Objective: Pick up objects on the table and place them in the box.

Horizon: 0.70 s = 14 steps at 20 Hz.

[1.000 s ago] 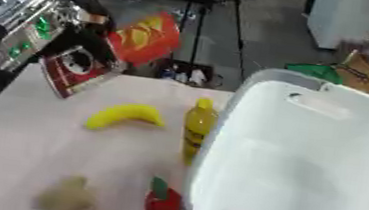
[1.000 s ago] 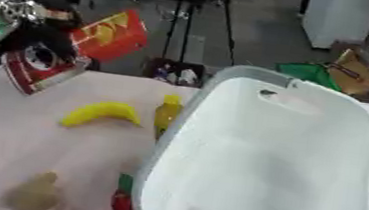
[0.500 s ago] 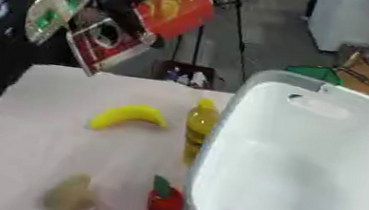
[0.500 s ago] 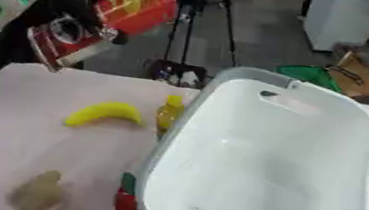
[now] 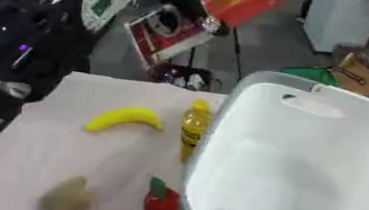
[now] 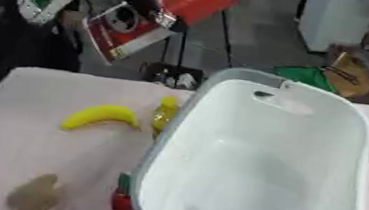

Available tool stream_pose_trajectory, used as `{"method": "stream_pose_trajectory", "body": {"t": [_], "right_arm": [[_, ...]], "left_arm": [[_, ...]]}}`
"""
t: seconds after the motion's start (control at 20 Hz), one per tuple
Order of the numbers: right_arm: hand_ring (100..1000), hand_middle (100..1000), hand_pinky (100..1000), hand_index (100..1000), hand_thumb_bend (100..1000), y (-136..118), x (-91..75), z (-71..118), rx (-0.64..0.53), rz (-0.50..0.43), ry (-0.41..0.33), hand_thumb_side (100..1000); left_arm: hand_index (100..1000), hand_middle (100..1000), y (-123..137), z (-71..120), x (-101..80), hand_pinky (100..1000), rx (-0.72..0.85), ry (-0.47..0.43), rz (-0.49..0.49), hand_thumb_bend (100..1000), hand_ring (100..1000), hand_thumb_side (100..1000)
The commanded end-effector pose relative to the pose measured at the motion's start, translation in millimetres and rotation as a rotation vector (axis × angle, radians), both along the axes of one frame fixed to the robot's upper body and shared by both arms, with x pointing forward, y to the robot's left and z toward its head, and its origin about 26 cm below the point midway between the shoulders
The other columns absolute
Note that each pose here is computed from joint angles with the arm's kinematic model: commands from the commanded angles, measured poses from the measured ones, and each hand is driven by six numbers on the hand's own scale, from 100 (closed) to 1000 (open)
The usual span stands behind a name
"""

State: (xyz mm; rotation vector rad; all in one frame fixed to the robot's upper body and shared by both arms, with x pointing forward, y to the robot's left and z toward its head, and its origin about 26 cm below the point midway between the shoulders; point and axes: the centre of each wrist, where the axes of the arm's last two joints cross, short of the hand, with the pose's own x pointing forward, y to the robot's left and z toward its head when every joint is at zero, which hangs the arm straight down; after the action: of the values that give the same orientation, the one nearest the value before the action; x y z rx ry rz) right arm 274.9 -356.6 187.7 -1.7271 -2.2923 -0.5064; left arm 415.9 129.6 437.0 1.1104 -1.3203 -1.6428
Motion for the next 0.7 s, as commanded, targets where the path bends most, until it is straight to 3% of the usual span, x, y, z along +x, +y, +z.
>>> {"method": "stream_pose_trajectory", "body": {"t": [0.05,0.7], "right_arm": [[543,557,716,693,100,-0.3,-1.1,11.7,-0.031,0.009,-0.03,712],[545,557,717,693,100,2.8,0.8,13.8,-0.03,0.027,-0.038,713]], "left_arm": [[634,484,-10.8,19.7,-13.1,623,-0.032,-0.039,-0.044,359,558,768],[622,471,-58.9,12.2,-22.5,595,-0.09,0.029,-0.188,407,542,737]]}}
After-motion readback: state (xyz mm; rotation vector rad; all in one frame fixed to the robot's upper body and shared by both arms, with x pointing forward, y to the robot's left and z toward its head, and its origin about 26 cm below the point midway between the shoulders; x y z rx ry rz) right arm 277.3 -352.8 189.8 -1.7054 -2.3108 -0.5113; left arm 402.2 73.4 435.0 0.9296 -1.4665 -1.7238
